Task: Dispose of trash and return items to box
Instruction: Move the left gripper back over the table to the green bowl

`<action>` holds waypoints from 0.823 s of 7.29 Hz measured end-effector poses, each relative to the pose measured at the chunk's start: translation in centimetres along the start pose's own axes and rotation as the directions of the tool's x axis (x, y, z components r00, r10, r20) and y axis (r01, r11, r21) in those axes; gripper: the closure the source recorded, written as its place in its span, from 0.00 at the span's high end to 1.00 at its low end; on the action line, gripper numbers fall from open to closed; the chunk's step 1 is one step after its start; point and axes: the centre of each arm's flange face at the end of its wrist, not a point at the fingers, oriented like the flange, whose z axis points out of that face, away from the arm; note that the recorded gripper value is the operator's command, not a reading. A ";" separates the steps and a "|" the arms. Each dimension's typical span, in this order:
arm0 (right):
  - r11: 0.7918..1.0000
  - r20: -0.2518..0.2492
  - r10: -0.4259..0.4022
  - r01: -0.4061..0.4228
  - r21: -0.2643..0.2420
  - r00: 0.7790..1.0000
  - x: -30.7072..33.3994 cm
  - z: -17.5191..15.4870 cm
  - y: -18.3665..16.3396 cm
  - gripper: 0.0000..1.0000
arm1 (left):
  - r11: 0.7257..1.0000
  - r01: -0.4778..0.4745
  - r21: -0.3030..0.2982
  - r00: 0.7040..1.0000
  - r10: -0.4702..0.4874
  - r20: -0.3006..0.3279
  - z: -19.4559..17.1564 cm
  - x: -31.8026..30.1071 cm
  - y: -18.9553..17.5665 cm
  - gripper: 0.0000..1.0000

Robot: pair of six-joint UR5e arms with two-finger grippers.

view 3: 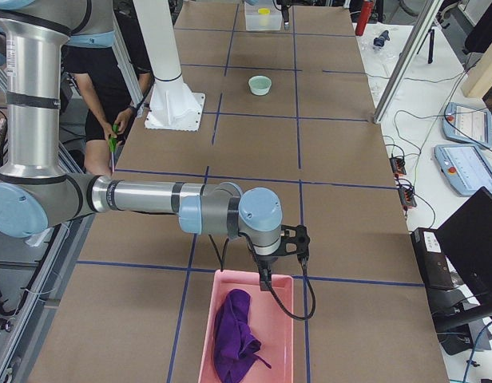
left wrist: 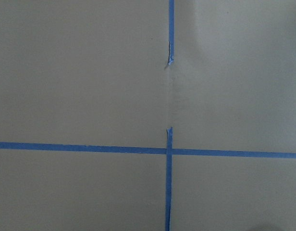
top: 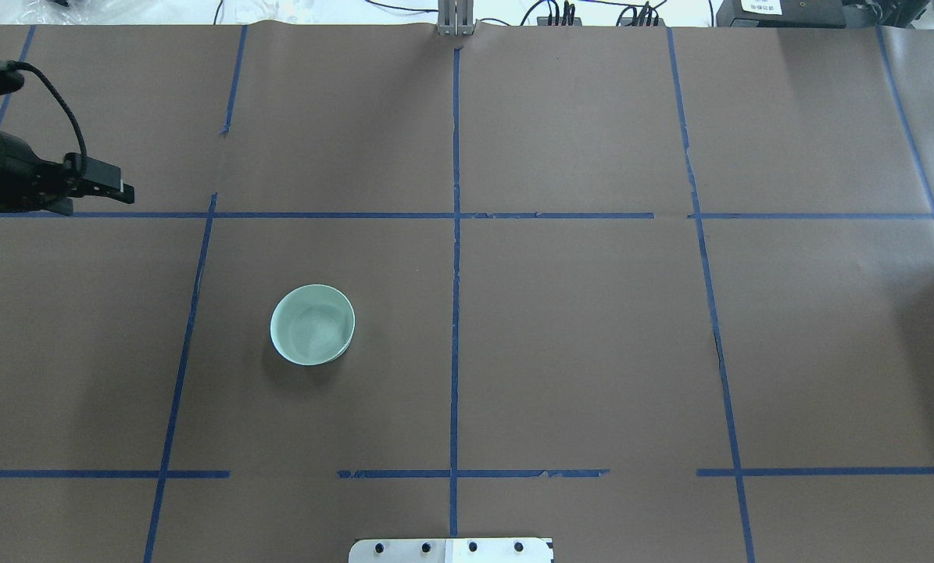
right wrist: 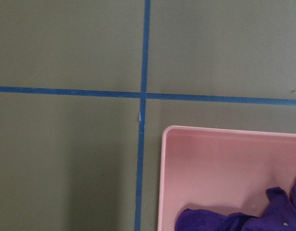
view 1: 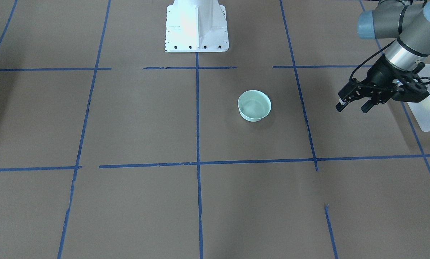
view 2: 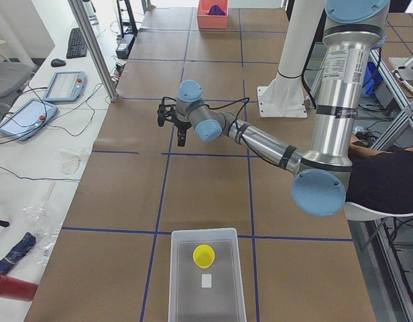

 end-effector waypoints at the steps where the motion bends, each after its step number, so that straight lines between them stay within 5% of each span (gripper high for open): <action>1: 1.000 0.006 -0.024 0.024 -0.006 1.000 -2.0 0.3 -0.5 1.00 | 1.000 0.026 0.000 1.000 -0.026 0.004 1.9 1.5 1.7 1.00; 3: 0.999 0.013 -0.044 0.044 -0.002 0.999 -4.2 0.2 -1.6 1.00 | 0.997 0.074 -0.008 0.997 -0.074 0.013 5.6 5.1 6.2 1.00; 6: 0.998 0.024 0.066 -0.066 -0.007 0.998 -6.3 0.5 -2.7 1.00 | 0.997 0.078 -0.015 0.997 -0.077 0.012 10.2 10.6 11.9 0.99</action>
